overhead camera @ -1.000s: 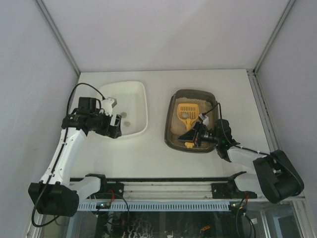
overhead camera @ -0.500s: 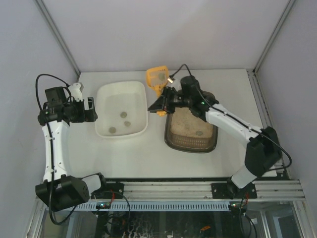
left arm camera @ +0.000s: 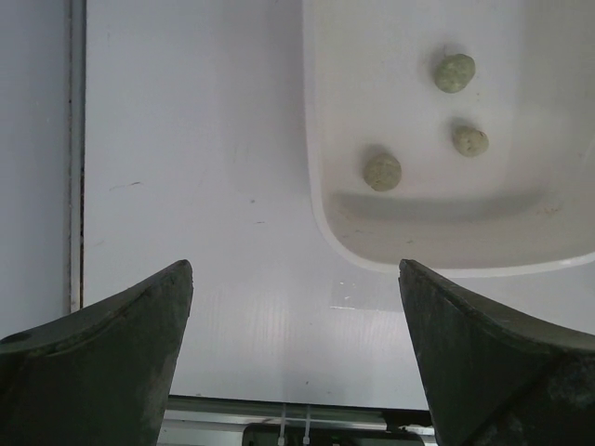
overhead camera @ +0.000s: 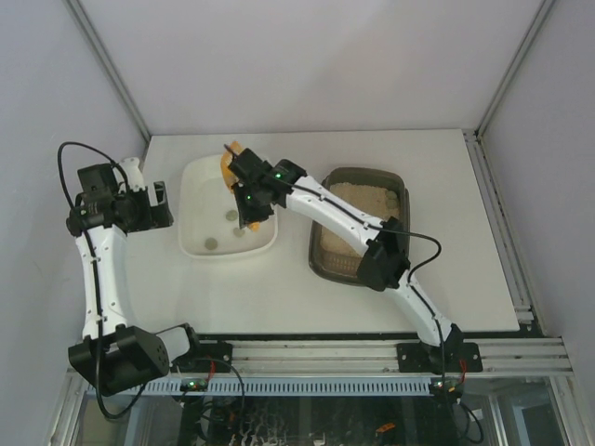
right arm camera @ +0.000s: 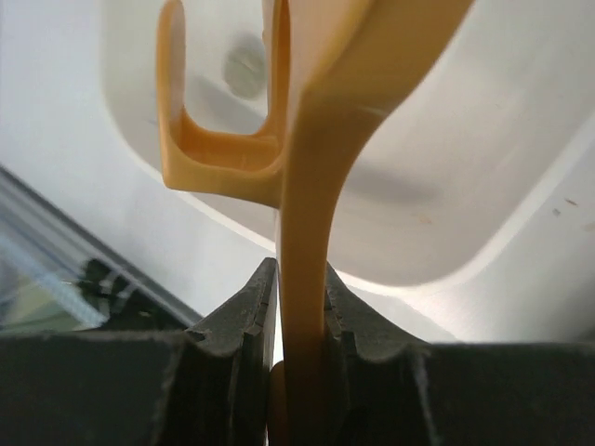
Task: Clean the litter box
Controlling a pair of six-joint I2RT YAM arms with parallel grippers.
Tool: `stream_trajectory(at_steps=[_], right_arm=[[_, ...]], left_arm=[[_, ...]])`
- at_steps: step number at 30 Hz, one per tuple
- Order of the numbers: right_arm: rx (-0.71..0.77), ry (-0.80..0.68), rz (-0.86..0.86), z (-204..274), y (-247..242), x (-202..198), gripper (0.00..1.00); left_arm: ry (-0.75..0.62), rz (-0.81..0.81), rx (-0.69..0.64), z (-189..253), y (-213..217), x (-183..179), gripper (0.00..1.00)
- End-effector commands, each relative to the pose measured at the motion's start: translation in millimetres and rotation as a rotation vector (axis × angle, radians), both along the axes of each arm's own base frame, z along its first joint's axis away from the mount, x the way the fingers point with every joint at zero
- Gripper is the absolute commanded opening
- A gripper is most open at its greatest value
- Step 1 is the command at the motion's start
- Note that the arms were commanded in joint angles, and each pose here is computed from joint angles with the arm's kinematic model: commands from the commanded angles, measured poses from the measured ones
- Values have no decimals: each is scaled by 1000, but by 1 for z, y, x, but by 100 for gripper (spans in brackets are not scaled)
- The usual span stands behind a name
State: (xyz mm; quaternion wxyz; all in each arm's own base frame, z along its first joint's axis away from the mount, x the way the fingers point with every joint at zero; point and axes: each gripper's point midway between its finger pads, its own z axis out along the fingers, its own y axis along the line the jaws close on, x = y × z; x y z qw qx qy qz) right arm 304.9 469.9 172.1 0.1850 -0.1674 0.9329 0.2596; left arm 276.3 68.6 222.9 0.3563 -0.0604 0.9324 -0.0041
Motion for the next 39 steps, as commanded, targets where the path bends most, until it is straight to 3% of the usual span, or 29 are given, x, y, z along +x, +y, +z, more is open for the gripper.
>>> stream_trajectory(at_steps=[1, 7, 12, 15, 29, 32, 39], right_arm=[[-287, -161, 37, -9, -42, -1, 0], [-492, -321, 47, -30, -61, 9, 0], [-684, -513, 69, -24, -72, 21, 0], [-727, -576, 69, -16, -72, 25, 0], [-718, -648, 53, 3, -70, 26, 0], [-665, -640, -17, 19, -76, 22, 0], [-388, -509, -195, 46, -108, -8, 0]], left_arm=[[-71, 75, 54, 20, 16, 5, 96], [-99, 113, 65, 22, 21, 6, 96], [-105, 105, 54, 23, 18, 6, 96], [-106, 93, 47, 22, 15, 5, 96], [-86, 121, 62, 14, 20, 3, 96], [-71, 68, 34, 15, 7, 8, 96], [-83, -127, 35, 23, -61, 36, 97]])
